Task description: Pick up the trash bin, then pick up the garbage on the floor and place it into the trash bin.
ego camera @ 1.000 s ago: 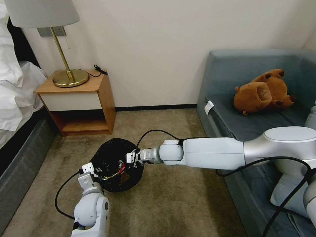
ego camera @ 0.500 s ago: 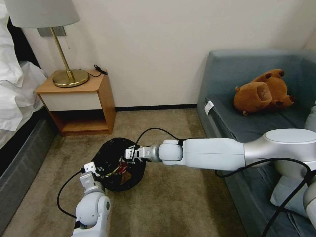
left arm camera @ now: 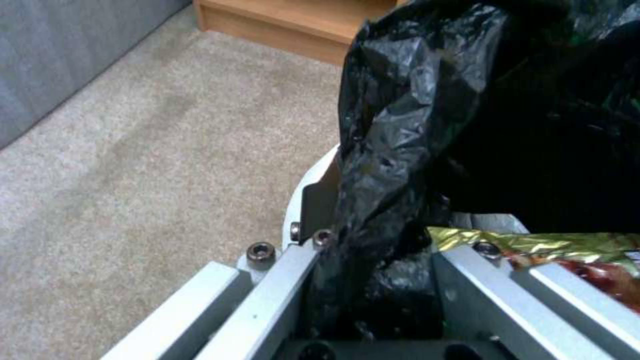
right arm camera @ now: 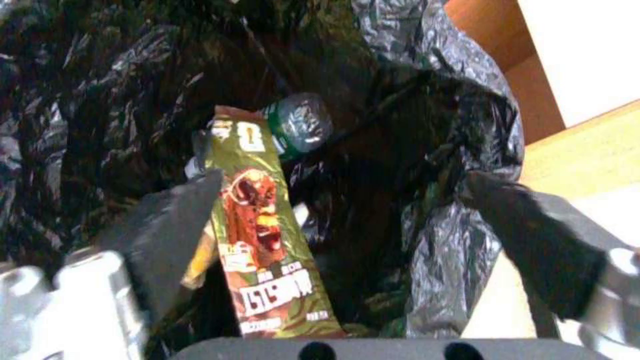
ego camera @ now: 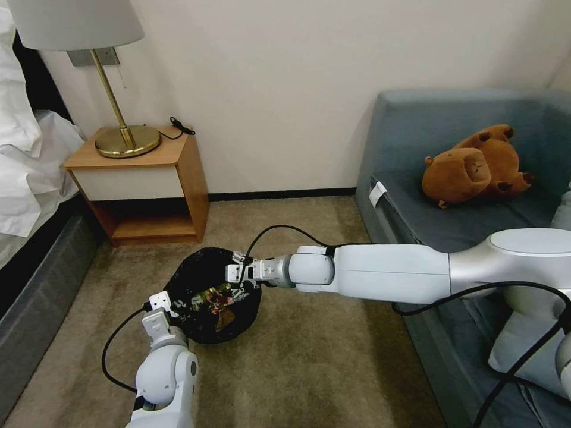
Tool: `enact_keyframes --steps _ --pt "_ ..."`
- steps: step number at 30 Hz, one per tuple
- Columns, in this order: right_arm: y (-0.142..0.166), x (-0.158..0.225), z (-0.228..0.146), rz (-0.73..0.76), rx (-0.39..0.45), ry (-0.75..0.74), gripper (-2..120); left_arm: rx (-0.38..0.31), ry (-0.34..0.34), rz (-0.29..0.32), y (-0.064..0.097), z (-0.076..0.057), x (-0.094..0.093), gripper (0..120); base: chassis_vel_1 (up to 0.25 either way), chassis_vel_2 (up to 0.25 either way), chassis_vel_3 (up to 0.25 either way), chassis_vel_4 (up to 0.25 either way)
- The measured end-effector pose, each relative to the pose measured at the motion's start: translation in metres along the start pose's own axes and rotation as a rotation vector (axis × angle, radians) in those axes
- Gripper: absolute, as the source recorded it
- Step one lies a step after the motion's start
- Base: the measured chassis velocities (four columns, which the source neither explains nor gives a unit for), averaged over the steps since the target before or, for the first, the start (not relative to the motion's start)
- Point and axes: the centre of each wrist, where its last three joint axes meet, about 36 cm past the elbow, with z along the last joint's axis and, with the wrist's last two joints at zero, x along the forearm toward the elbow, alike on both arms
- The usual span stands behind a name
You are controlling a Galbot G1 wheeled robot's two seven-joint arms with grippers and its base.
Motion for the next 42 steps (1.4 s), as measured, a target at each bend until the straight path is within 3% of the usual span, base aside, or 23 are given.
enact_keyframes --steps 19,24,30,31,32,35,36,38,42 --pt "-0.026 0.048 -0.011 0.069 0.006 -0.046 100 0.036 0.011 -0.005 0.005 0.000 -0.002 2 0.000 0.000 0.000 0.000" --pt "-0.028 0.064 -0.011 0.125 -0.042 -0.081 100 0.050 0.003 -0.002 0.006 0.001 -0.001 2 0.000 0.000 0.000 0.000" --pt "-0.023 0.080 -0.002 0.305 -0.188 -0.124 100 0.074 -0.004 0.018 0.006 -0.001 0.002 2 0.000 0.000 0.000 0.000" --pt "-0.022 0.088 0.001 0.383 -0.243 -0.137 100 0.078 -0.005 0.026 0.005 -0.002 0.002 2 0.000 0.000 0.000 0.000" --pt "-0.022 0.088 0.001 0.383 -0.243 -0.137 100 0.078 -0.005 0.026 0.005 -0.002 0.002 2 0.000 0.000 0.000 0.000" --pt "-0.019 0.120 0.023 0.615 -0.403 -0.178 100 0.083 -0.009 0.025 0.006 -0.004 0.001 2 0.000 0.000 0.000 0.000" --pt "-0.019 0.120 0.023 0.615 -0.403 -0.178 100 0.083 -0.009 0.025 0.006 -0.004 0.001 2 0.000 0.000 0.000 0.000" --pt "-0.002 0.135 0.042 0.699 -0.492 -0.184 100 0.084 -0.014 0.029 0.005 -0.007 0.000 2 0.000 0.000 0.000 0.000" --pt "0.013 0.154 0.051 0.795 -0.562 -0.206 100 0.084 -0.018 0.030 0.004 -0.009 -0.002 2 0.000 0.000 0.000 0.000"
